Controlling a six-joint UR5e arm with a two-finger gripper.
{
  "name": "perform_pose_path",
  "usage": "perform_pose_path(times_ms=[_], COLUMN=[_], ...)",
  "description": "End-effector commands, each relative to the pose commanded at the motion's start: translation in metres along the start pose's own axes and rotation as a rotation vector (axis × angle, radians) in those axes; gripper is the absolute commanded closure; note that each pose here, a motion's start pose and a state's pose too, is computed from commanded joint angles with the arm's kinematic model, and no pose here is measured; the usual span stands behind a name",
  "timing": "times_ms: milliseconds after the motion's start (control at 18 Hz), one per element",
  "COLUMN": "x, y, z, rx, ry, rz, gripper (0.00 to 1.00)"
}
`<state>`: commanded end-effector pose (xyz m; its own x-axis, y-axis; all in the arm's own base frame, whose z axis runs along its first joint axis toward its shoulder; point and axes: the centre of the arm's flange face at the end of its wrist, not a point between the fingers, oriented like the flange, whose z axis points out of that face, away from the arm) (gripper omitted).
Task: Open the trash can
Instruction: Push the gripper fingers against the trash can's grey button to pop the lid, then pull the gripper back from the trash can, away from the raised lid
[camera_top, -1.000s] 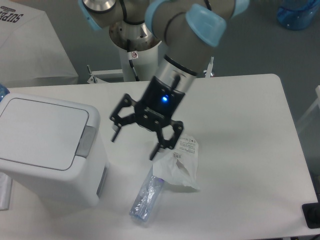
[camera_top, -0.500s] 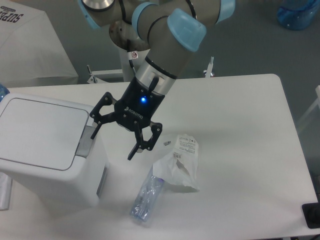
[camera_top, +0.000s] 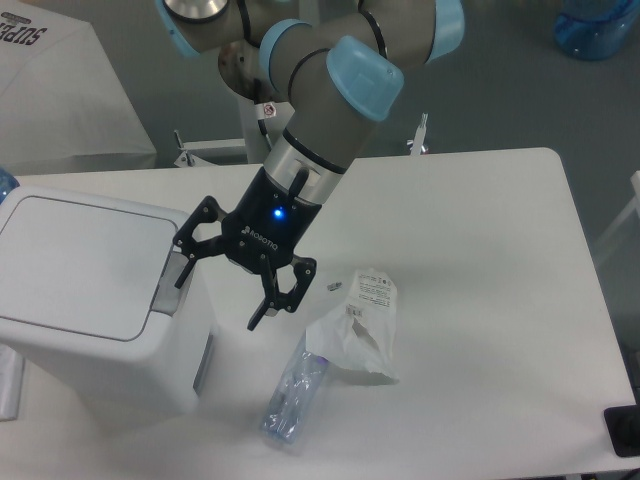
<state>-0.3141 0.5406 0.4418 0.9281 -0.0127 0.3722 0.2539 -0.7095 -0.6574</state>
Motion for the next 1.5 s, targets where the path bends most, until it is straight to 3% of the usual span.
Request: perform_pose_path(times_ms=[556,1167,1389,1500], x=[0.003,-0.003,-0.035,-0.061], y=[-0.001,-0.029,-0.027,-0.015], z=[0.009,-0.025,-0.045,-0.046], rx=[-0.011,0.045,0.033,-0.07], ry=[0.012,-0.036,-0.126,-0.253], rz=[0.003,0.039,0.063,0.151], gripper=[0.0,0.0,0.0,0.0])
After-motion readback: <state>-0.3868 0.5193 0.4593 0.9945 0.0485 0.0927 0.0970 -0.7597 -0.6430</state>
